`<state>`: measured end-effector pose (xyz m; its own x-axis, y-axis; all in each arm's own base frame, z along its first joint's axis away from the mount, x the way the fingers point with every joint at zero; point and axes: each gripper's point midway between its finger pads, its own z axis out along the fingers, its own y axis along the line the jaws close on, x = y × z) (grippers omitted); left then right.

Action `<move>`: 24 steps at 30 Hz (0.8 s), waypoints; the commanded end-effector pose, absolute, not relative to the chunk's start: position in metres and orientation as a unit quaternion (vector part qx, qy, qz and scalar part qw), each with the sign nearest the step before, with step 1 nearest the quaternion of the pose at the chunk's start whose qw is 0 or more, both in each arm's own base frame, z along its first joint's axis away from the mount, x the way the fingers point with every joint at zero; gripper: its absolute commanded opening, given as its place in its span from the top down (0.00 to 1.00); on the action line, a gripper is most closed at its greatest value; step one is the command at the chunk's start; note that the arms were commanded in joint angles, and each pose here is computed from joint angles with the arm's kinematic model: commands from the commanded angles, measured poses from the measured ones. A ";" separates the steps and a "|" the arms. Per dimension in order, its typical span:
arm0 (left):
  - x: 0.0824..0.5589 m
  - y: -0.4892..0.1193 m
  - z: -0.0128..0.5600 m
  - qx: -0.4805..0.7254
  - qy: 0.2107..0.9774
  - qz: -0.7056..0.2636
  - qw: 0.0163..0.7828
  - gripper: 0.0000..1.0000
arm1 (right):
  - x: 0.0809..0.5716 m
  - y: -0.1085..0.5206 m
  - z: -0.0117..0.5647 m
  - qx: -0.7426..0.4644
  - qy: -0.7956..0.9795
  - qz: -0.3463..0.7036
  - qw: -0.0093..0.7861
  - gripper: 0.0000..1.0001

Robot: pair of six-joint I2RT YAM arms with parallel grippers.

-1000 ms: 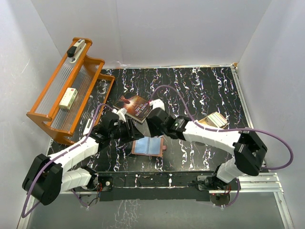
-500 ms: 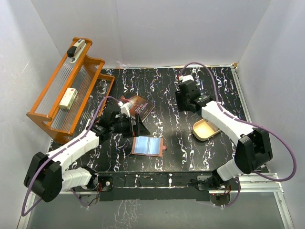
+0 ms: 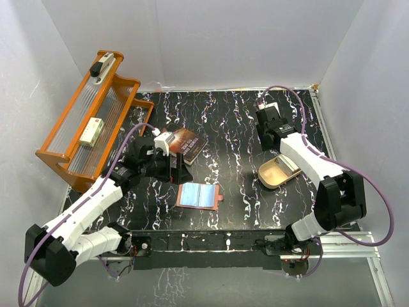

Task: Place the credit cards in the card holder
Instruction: Pick up the credit card from the storage box.

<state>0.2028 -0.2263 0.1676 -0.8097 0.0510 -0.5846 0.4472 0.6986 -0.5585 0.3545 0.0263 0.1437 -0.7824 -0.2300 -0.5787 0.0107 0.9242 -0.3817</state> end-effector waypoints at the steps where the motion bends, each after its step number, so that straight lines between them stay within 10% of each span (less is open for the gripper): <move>1: 0.201 -0.203 0.156 0.151 0.887 -0.309 0.309 0.02 | 0.350 0.009 0.140 -0.094 0.919 -0.230 0.308 0.42; 24: 0.203 -0.194 0.161 0.159 0.884 -0.289 0.332 0.01 | 0.328 -0.028 0.087 -0.166 0.910 -0.302 0.229 0.40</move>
